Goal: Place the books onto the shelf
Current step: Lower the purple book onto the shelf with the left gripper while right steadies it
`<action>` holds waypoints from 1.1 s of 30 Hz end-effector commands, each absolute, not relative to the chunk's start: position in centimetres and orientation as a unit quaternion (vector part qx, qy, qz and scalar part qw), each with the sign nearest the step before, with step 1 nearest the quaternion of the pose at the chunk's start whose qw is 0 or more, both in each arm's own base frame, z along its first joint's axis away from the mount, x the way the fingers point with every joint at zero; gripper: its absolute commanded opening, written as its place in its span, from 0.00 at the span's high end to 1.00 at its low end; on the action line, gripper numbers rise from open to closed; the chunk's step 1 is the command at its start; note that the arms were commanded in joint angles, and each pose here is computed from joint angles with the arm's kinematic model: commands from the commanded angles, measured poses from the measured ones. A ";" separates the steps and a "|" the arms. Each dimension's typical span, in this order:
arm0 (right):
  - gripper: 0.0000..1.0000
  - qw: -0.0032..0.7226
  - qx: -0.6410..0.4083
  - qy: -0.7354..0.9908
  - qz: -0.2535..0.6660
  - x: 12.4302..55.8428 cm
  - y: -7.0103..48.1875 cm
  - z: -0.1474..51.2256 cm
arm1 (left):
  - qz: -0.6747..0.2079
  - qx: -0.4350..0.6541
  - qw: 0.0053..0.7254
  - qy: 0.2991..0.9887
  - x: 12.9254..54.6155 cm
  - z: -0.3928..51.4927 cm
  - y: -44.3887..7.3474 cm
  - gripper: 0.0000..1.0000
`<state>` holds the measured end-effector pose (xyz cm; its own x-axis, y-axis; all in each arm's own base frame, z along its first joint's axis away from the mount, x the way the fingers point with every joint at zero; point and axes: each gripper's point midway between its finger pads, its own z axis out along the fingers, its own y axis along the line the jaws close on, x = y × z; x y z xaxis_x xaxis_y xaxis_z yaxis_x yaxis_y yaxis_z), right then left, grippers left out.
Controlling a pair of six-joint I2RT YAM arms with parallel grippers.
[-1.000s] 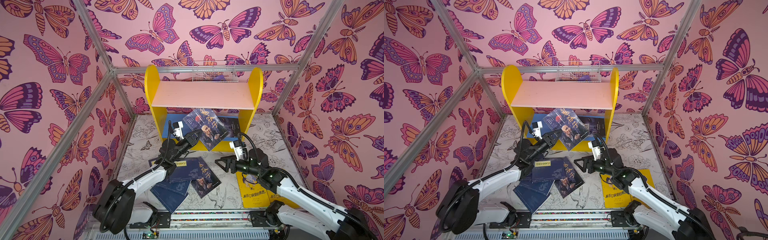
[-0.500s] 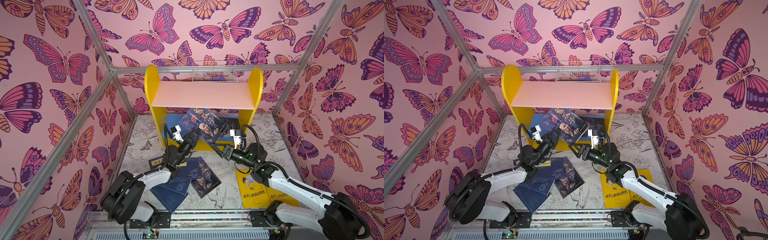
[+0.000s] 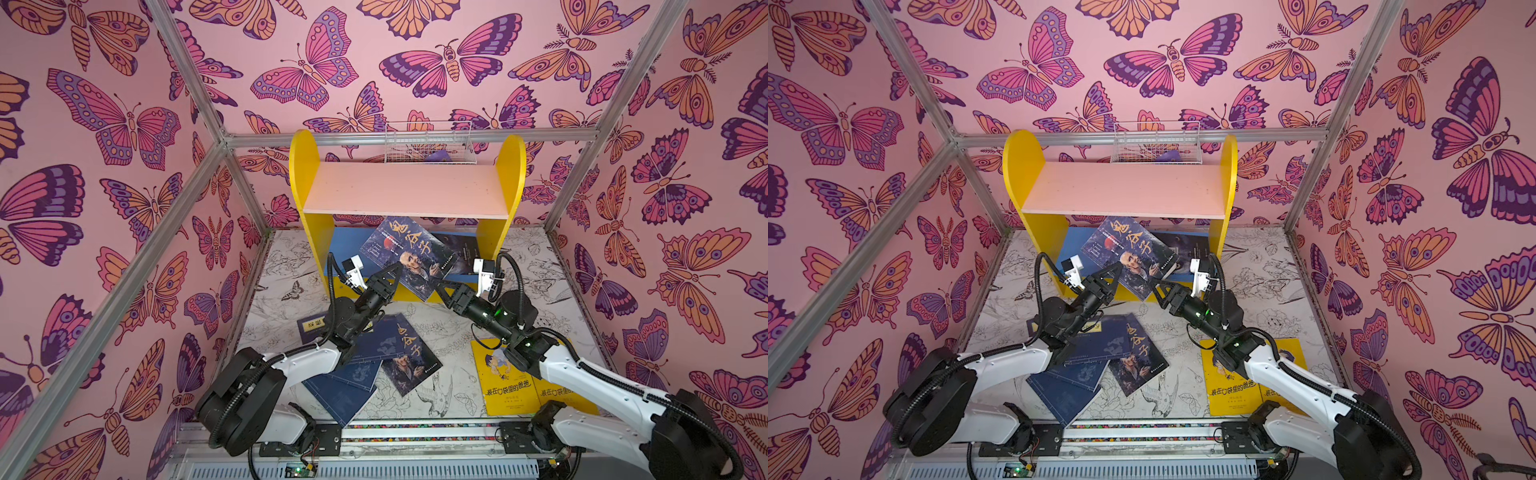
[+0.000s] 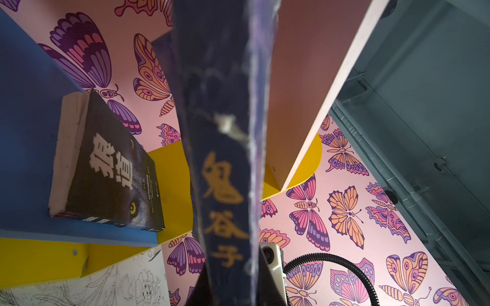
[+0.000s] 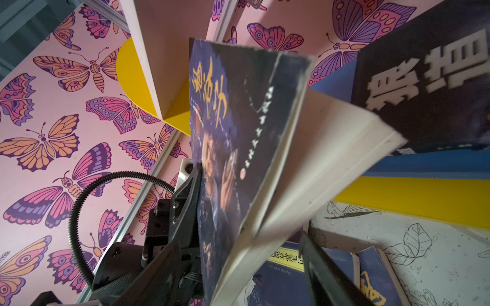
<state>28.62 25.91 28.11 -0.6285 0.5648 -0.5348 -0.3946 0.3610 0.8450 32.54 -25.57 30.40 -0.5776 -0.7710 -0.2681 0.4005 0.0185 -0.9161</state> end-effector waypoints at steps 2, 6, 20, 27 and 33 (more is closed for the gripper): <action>0.30 0.427 0.069 0.688 0.583 29.2 26.2 29.1 | -0.721 -0.119 0.456 0.508 30.2 34.8 -25.3 1.00; 0.36 0.415 0.046 0.678 0.605 28.9 27.3 30.4 | -0.727 -0.109 0.448 0.508 30.0 34.6 -26.2 1.00; 1.00 0.421 0.035 0.673 0.608 28.1 24.8 30.2 | -0.695 -0.153 0.430 0.555 30.7 29.9 -23.8 0.21; 1.00 0.346 -0.053 0.686 0.638 26.2 23.4 30.5 | -0.641 -0.160 0.424 0.620 30.8 28.7 -18.7 0.00; 1.00 0.316 -0.112 0.697 0.634 24.5 23.1 31.7 | -0.560 -0.063 0.404 0.720 28.9 28.3 -18.9 0.03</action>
